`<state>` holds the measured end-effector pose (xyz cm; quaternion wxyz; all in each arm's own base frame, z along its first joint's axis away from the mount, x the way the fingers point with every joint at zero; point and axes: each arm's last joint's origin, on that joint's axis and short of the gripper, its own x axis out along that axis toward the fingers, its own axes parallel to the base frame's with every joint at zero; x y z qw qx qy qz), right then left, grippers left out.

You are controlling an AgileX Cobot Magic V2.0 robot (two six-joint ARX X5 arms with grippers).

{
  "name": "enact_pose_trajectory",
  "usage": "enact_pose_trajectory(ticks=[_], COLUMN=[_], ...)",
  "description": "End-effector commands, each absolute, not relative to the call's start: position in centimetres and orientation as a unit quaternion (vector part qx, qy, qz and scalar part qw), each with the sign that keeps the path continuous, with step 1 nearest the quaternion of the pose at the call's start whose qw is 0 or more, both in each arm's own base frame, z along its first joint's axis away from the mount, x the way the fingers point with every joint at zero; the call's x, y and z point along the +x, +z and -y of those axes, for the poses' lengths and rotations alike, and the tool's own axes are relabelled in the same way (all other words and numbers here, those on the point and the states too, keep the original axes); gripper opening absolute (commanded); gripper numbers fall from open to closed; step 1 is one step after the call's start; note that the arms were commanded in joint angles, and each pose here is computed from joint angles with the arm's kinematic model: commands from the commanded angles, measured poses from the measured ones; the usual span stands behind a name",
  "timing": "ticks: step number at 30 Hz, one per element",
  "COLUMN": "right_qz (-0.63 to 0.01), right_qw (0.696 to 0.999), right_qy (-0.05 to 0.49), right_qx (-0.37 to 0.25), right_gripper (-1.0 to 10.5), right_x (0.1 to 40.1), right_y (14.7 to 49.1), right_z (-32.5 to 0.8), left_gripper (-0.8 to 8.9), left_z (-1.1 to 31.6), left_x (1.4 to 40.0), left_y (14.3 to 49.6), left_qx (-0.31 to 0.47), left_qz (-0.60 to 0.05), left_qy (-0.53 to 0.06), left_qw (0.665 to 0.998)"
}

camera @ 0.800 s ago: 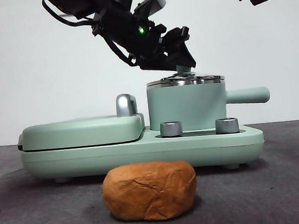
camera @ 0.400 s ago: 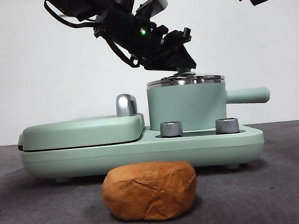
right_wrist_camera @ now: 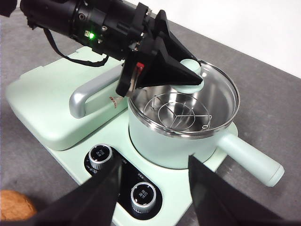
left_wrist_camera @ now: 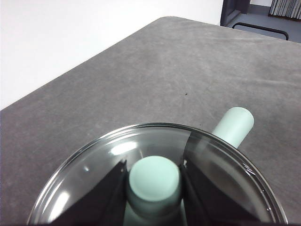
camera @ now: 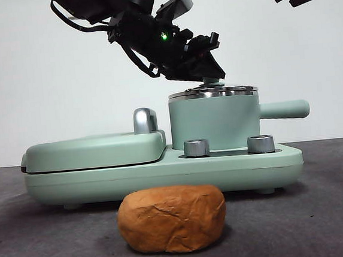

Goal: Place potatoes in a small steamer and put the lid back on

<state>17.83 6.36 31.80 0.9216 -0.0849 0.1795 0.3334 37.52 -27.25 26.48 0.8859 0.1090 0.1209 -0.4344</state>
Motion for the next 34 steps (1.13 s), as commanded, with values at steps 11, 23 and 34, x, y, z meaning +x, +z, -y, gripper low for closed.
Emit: enact_pose_trajectory(ticks=[11,23,34], right_qz=[-0.173,-0.173,-0.173], right_qw=[0.923,0.923,0.922], right_qy=[0.334,0.334,0.337], right_qx=[-0.081,-0.081,-0.082], right_gripper=[2.3,2.3,2.3], right_x=[17.9,17.9,17.9], right_y=[32.3,32.3,32.3], right_z=[-6.5,-6.5,-6.5], left_gripper=[0.07,0.07,0.08], left_z=[26.0,22.3,17.1], left_x=[36.5,33.7,31.2], left_y=[31.1,37.2,39.6], left_qx=[0.071,0.064,0.065], left_qz=[-0.094,-0.065,-0.122], left_qy=[-0.377,-0.361,-0.322], left_qw=[0.919,0.928,0.937])
